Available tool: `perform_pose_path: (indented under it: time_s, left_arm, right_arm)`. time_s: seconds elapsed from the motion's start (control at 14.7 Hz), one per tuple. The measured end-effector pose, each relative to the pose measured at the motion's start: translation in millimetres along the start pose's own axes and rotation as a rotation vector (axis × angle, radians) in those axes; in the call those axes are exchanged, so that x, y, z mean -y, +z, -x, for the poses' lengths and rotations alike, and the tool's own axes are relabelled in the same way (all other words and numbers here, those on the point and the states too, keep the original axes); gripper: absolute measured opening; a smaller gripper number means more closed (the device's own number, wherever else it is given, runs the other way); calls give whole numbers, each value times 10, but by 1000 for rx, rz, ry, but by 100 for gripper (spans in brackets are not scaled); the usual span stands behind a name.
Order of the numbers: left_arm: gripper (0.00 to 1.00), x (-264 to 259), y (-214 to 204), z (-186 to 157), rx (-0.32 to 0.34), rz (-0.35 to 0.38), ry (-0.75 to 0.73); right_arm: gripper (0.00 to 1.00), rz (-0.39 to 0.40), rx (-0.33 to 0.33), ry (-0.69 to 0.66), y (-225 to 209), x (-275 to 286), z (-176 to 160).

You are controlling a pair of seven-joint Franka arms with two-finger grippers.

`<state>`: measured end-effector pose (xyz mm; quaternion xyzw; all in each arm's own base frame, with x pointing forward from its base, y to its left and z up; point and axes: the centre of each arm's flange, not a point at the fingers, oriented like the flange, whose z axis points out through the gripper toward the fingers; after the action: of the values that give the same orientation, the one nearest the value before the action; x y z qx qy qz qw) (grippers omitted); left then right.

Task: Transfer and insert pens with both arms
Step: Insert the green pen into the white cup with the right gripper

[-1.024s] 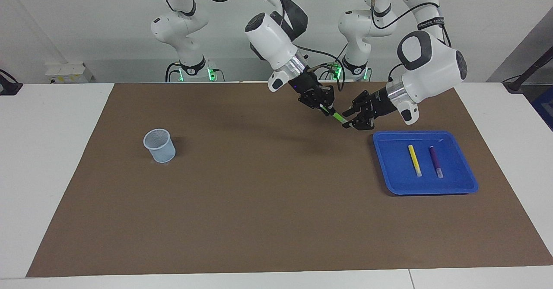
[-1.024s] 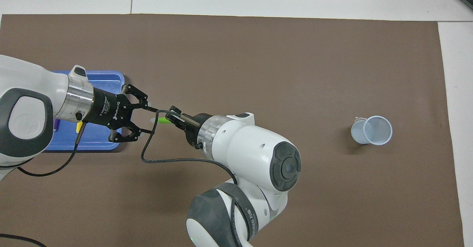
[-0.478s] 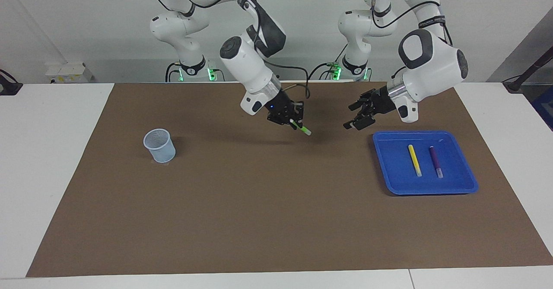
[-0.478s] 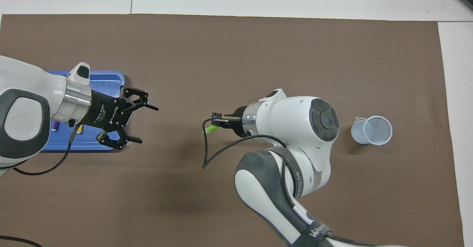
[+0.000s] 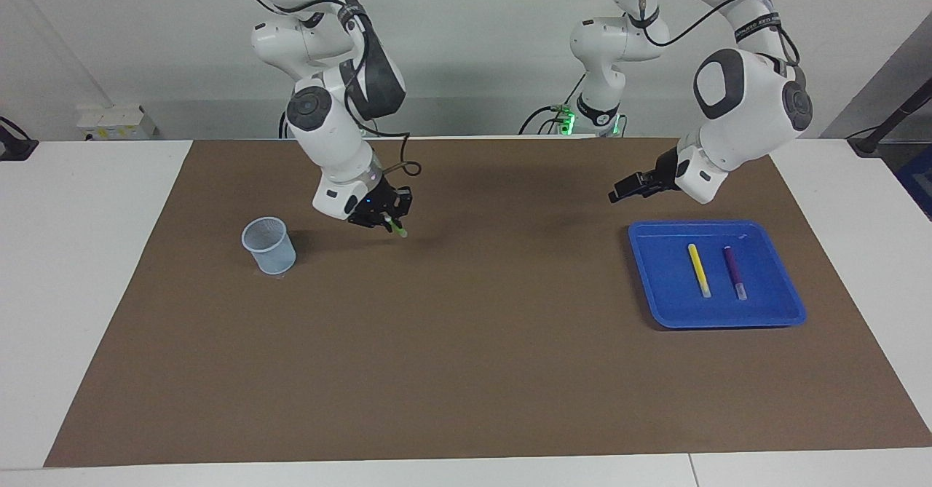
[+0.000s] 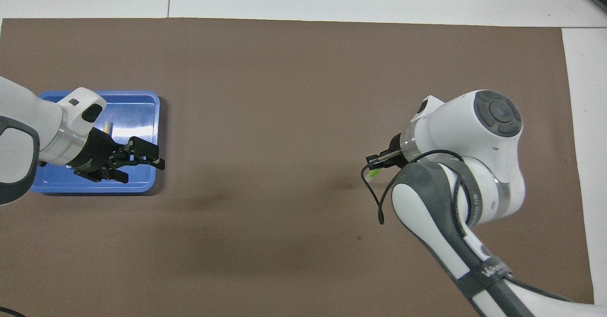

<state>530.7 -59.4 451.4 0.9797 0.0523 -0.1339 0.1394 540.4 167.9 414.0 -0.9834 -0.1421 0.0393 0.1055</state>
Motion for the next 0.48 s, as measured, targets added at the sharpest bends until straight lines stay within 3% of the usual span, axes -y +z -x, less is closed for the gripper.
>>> perform_pose_path:
  time_s: [0.27,0.48]
  left_arm:
    - [100,129,-167,-65,-53,-147,234]
    - [100,296,-285,-178,-130,-180,275]
  right_arm:
    - [19,117,84,-139,-553,-648,172]
    - [19,180,161,-204,-737,-870,260]
